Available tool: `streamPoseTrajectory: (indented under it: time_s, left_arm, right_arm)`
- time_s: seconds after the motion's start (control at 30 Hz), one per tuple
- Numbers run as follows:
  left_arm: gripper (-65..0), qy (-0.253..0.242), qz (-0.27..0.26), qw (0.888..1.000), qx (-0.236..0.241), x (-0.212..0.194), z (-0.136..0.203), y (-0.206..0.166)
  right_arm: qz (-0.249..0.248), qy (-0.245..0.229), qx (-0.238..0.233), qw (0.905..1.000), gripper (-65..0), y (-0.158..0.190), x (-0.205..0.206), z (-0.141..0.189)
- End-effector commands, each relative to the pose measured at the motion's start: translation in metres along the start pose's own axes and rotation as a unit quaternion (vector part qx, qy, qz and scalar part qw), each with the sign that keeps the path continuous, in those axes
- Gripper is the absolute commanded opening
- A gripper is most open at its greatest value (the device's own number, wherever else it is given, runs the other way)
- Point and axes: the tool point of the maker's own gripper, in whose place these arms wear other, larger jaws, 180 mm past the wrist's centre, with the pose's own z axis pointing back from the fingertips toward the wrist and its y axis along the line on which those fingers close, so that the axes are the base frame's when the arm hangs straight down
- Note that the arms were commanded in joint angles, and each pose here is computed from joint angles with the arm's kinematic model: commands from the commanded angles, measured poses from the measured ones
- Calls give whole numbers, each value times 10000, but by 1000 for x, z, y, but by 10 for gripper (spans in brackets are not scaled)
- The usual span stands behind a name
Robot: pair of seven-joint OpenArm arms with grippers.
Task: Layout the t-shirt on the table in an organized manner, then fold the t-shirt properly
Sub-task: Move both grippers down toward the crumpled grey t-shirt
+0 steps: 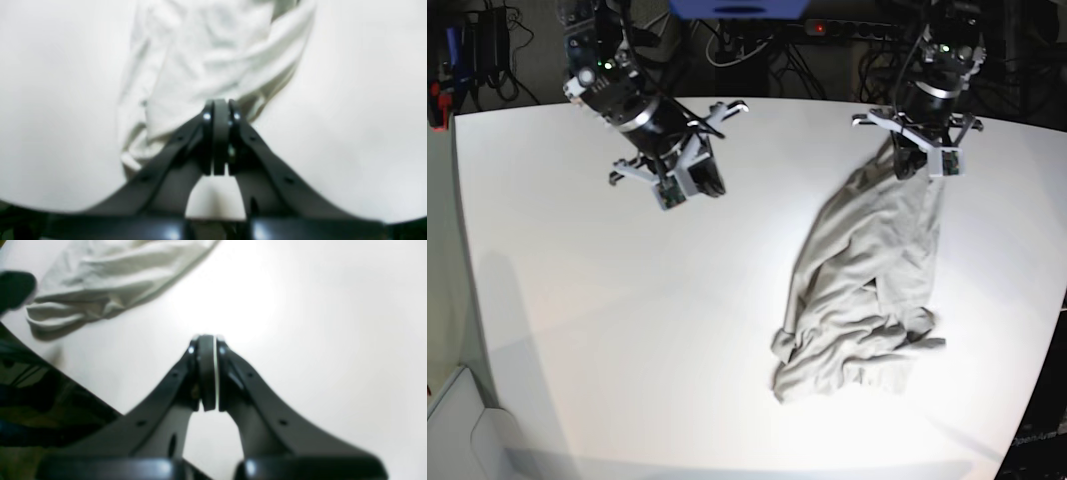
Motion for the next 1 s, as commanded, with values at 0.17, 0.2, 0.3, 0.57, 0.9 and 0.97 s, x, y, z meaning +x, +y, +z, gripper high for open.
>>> streamPoseTrajectory:
  time_s: [0.17,0.2,0.3,0.57,0.9,0.97]
  left_arm:
    - [-648,-202,-25,9998,-29,11,-2,-1]
    - [-648,-203,-17,9998,-29,11,-2,-1]
    - [-648,-218,-19,9998,-32,12,-2,-1]
    - [-648,-252,-21,9997,-25,15,-2,-1]
    - [-648,-222,-17,9997,-16,12,-2,0]
    - [-648,-222,-17,9997,-16,12,-2,0]
  right_arm:
    - [111,-238,269,9993,-650,15,17,-12]
    - [139,-247,307,9991,-650,16,18,-15]
    - [154,-193,435,9987,-650,24,16,-23]
    - [68,-200,478,9986,-568,25,23,-41]
    - [239,-89,411,9988,-450,14,41,-55]
    - [247,-68,407,9988,-450,13,40,-58]
